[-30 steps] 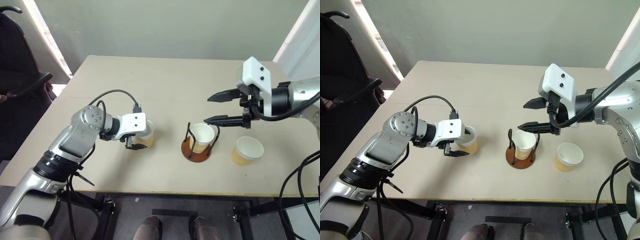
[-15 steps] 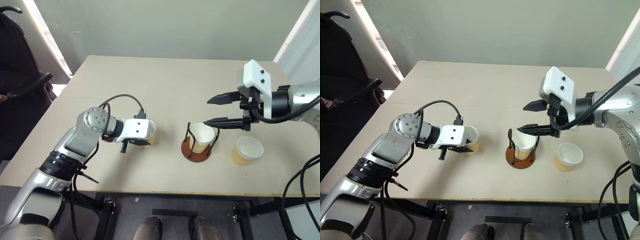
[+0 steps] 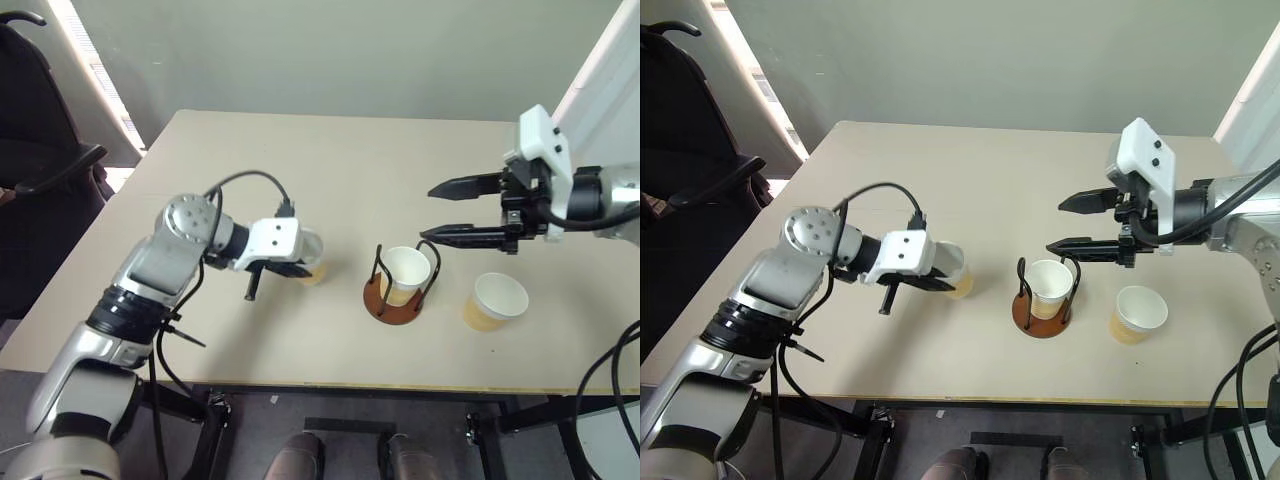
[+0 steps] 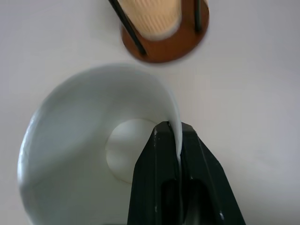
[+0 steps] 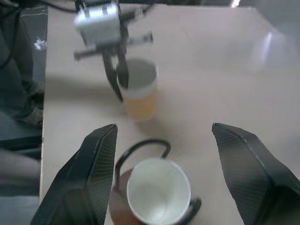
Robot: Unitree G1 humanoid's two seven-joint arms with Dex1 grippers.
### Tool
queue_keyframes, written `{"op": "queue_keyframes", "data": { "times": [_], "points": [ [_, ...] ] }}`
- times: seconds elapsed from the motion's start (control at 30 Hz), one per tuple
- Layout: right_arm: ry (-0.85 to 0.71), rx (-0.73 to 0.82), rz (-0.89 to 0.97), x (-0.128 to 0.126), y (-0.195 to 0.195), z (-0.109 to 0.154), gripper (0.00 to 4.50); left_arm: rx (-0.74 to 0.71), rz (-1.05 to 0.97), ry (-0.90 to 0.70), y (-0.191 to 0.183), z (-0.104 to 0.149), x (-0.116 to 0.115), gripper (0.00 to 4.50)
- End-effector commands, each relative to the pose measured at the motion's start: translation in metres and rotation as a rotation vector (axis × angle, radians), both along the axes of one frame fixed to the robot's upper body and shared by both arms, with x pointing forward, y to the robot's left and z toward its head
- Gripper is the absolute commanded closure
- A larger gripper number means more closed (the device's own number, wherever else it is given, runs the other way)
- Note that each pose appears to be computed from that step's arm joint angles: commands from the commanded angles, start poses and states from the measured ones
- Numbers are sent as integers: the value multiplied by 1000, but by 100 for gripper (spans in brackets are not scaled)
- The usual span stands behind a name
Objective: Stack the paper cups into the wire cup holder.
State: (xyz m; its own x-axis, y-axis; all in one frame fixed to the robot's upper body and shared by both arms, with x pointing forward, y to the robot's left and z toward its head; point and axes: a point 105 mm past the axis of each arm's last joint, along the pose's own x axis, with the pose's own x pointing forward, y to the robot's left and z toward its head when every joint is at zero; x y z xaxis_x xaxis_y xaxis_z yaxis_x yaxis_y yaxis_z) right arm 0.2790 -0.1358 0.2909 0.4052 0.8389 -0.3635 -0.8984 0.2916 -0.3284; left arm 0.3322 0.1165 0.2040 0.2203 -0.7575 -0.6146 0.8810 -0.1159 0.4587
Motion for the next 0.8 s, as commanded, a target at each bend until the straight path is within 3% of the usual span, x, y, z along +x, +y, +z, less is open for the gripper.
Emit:
{"op": "queue_keyframes", "data": {
  "times": [0.03, 0.33, 0.53, 0.8],
  "points": [
    [-23, 31, -18, -3, -15, 15, 116, -64, -76, -43, -11, 36, -9, 448],
    [55, -118, -14, -20, -40, -4, 116, -72, -253, -82, -46, 80, -16, 448],
    [22, -139, 9, -38, -39, 7, 116, -37, -364, -81, -69, 83, -21, 448],
    [21, -97, -60, -46, -41, 0, 116, -35, -466, -101, -97, 94, -21, 448]
  ]
}}
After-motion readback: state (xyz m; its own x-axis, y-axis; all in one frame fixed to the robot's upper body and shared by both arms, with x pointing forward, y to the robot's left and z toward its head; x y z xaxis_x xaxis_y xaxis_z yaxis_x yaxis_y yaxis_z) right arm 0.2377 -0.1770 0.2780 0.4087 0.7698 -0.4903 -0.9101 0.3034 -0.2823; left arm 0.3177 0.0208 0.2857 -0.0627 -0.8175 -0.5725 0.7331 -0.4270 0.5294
